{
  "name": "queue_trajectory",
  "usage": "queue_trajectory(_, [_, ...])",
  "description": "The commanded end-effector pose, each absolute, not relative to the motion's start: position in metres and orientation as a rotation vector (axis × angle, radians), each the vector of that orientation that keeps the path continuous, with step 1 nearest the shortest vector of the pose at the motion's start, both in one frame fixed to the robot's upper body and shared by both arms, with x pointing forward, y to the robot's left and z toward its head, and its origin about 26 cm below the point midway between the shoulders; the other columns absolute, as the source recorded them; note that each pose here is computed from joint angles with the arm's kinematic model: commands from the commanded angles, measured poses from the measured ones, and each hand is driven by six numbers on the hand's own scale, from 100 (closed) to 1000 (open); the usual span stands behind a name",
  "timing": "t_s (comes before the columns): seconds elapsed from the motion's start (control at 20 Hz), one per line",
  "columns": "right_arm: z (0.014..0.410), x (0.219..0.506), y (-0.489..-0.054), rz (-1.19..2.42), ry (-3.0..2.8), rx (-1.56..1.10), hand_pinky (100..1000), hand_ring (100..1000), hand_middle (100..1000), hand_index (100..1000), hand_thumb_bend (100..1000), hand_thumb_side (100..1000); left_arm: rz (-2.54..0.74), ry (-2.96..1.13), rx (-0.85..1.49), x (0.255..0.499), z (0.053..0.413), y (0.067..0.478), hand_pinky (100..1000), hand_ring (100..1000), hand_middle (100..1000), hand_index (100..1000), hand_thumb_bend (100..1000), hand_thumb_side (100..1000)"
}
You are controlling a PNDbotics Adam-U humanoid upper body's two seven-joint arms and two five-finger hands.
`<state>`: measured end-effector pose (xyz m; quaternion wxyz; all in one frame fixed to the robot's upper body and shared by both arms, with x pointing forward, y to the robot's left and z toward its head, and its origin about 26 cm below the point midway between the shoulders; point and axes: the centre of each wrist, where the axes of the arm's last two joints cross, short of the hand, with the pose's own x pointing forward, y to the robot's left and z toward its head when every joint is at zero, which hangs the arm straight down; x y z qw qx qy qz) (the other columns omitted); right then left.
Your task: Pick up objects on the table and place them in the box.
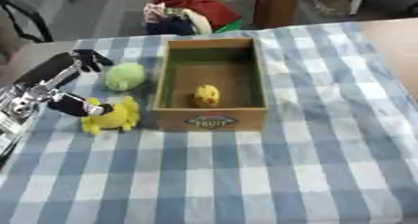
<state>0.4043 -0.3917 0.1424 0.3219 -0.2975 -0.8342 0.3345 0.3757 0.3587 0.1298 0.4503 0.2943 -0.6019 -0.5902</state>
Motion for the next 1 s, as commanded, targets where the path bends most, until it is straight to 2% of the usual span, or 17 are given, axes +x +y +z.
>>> queue_trajectory(0.05, [0.173,0.398,-0.402,0.803,-2.234,-0.701,659,1000,638,842,100,323,-1.574,-1.373,0.712,0.383,0.141,0.369,745,743,765,850,665,100])
queue_trajectory(0.2, [0.197,0.389,-0.411,0.679,-2.244,-0.402,660,1000,638,842,100,319,-1.632,-1.268,0.631,0.390,0.142,0.367,746,743,774,856,700,122])
queue_trajectory(0.25, [0.203,0.386,-0.414,0.667,-2.241,-0.333,660,1000,638,842,100,313,-1.647,-1.234,0.617,0.392,0.141,0.366,737,733,765,852,712,102])
queue_trajectory(0.5, [0.214,0.379,-0.421,0.653,-2.225,-0.197,659,1000,637,843,100,322,-1.639,-1.130,0.654,0.397,0.131,0.365,688,641,670,803,627,100])
queue_trajectory(0.6, [0.214,0.378,-0.421,0.653,-2.220,-0.185,659,1000,636,843,100,321,-1.615,-1.124,0.697,0.399,0.126,0.366,653,582,598,746,564,100])
queue_trajectory(0.75, [0.213,0.377,-0.422,0.653,-2.214,-0.178,659,1000,635,843,100,322,-1.554,-1.170,0.789,0.401,0.123,0.367,576,437,427,601,372,100])
queue_trajectory(0.85, [0.213,0.377,-0.422,0.651,-2.213,-0.178,659,1000,634,843,100,323,-1.503,-1.223,0.845,0.401,0.125,0.366,546,352,328,520,307,100])
queue_trajectory(1.0, [0.212,0.377,-0.423,0.647,-2.210,-0.177,659,1000,633,843,100,324,-1.426,-1.322,0.897,0.402,0.140,0.364,536,319,282,482,274,100])
